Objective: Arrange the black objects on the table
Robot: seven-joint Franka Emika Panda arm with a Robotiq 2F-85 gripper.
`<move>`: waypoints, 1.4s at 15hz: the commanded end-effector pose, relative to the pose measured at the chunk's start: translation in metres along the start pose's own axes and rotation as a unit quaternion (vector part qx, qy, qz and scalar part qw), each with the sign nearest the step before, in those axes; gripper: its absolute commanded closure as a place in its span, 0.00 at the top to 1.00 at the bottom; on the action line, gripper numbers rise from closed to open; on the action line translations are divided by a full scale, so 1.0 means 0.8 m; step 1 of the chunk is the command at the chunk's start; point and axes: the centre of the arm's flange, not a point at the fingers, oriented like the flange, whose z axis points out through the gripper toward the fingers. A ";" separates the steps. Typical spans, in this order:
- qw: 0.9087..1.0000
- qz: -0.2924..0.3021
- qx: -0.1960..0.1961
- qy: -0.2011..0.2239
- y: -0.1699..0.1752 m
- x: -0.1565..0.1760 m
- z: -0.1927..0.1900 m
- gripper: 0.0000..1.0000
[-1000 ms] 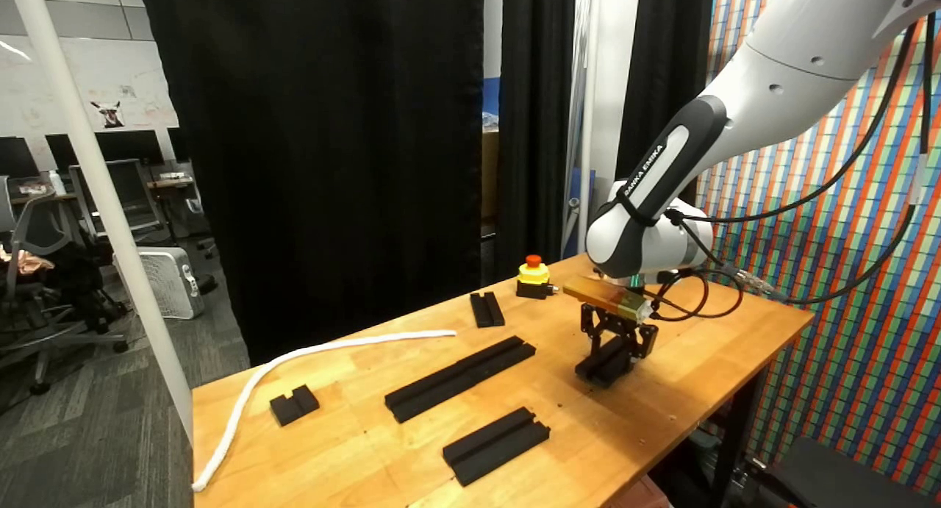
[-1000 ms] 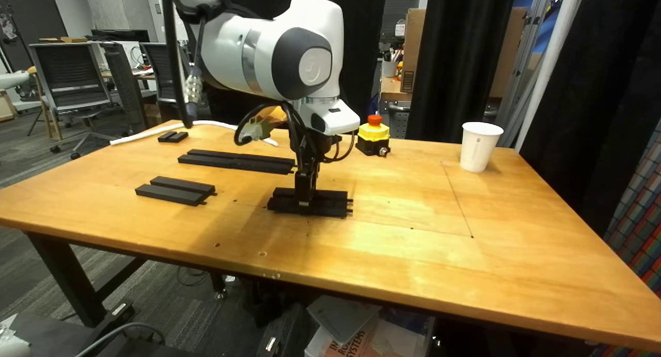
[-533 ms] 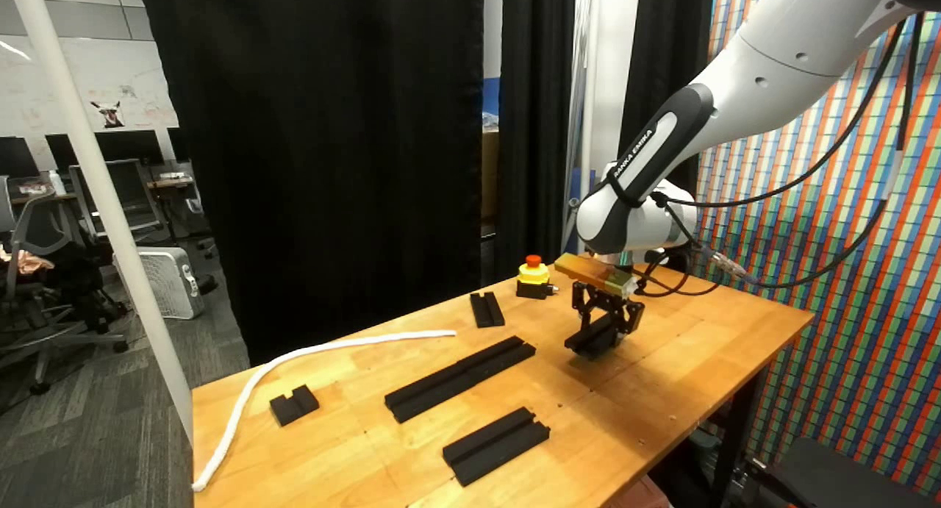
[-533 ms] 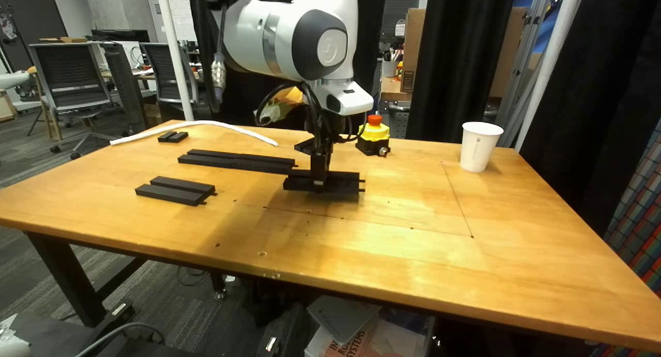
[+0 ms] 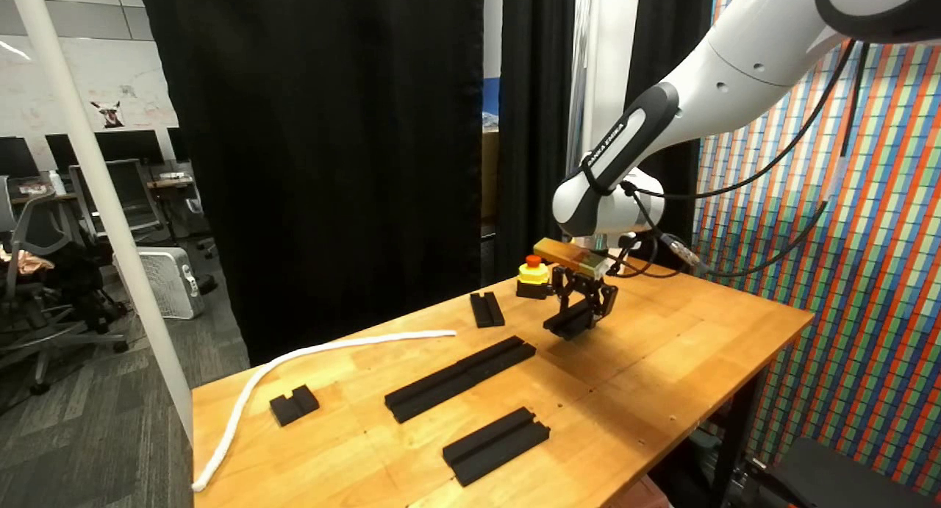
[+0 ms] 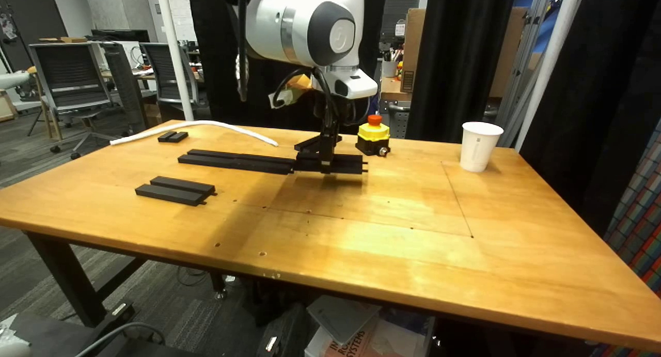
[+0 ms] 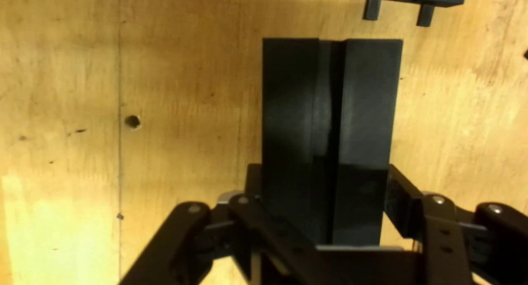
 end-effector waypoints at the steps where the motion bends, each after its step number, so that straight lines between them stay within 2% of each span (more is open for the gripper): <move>1: 1.000 0.009 -0.001 -0.009 -0.048 0.001 -0.001 0.45; 10: 0.999 0.042 -0.001 -0.022 -0.088 -0.003 0.016 0.45; 21: 0.997 0.073 -0.030 -0.024 -0.079 -0.033 0.045 0.45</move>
